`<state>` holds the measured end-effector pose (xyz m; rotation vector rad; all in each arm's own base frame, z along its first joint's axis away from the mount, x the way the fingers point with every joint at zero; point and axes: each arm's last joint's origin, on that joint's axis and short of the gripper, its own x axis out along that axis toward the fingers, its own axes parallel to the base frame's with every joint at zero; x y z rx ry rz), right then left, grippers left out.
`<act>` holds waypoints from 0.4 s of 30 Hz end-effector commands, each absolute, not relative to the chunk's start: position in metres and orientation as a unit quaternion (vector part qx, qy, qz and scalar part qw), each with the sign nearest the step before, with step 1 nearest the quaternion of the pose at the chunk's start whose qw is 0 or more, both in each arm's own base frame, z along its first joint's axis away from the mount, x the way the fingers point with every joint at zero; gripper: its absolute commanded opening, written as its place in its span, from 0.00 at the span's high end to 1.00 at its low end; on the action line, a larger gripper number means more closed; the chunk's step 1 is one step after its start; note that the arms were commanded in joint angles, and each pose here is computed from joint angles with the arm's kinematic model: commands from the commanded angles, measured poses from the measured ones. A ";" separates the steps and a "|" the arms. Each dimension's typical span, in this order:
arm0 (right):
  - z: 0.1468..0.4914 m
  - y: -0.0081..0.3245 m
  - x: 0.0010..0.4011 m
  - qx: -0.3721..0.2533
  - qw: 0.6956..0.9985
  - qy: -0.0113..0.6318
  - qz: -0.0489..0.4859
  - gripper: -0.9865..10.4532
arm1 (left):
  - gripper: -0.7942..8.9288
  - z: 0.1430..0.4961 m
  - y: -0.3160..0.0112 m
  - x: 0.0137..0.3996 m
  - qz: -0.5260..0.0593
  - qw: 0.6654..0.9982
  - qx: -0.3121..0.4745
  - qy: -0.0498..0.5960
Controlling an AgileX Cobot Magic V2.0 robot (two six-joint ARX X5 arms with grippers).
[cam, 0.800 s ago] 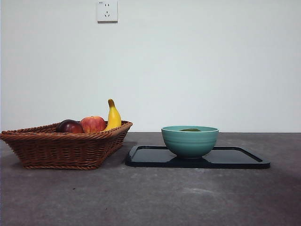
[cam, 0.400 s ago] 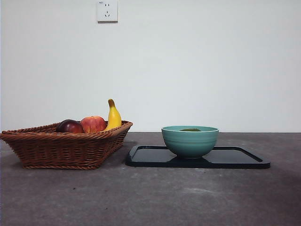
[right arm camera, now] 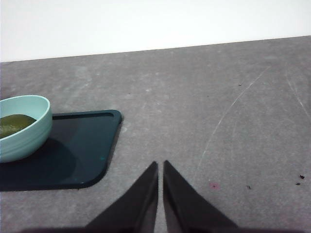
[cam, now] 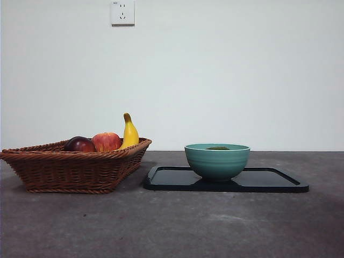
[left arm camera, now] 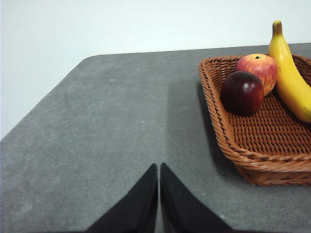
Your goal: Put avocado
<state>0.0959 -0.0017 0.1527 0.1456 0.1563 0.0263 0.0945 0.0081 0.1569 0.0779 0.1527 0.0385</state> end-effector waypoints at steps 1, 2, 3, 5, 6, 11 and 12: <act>0.152 -0.002 0.096 0.079 0.994 0.076 0.012 0.91 | 0.91 0.149 0.008 0.095 0.018 0.995 0.035 0.090; 0.152 -0.002 0.096 0.079 0.994 0.076 0.012 0.91 | 0.91 0.149 0.008 0.095 0.018 0.995 0.035 0.090; 0.152 -0.002 0.096 0.079 0.994 0.076 0.012 0.91 | 0.91 0.149 0.008 0.095 0.018 0.995 0.035 0.090; 0.152 -0.002 0.096 0.079 0.994 0.076 0.012 0.91 | 0.91 0.149 0.008 0.095 0.018 0.995 0.035 0.090; 0.152 -0.002 0.096 0.079 0.994 0.076 0.012 0.91 | 0.91 0.149 0.008 0.095 0.018 0.995 0.035 0.090; 0.152 -0.002 0.096 0.079 0.994 0.076 0.012 0.91 | 0.91 0.149 0.008 0.095 0.018 0.995 0.035 0.090; 0.152 -0.002 0.096 0.079 0.994 0.076 0.012 0.91 | 0.91 0.149 0.008 0.095 0.018 0.995 0.035 0.090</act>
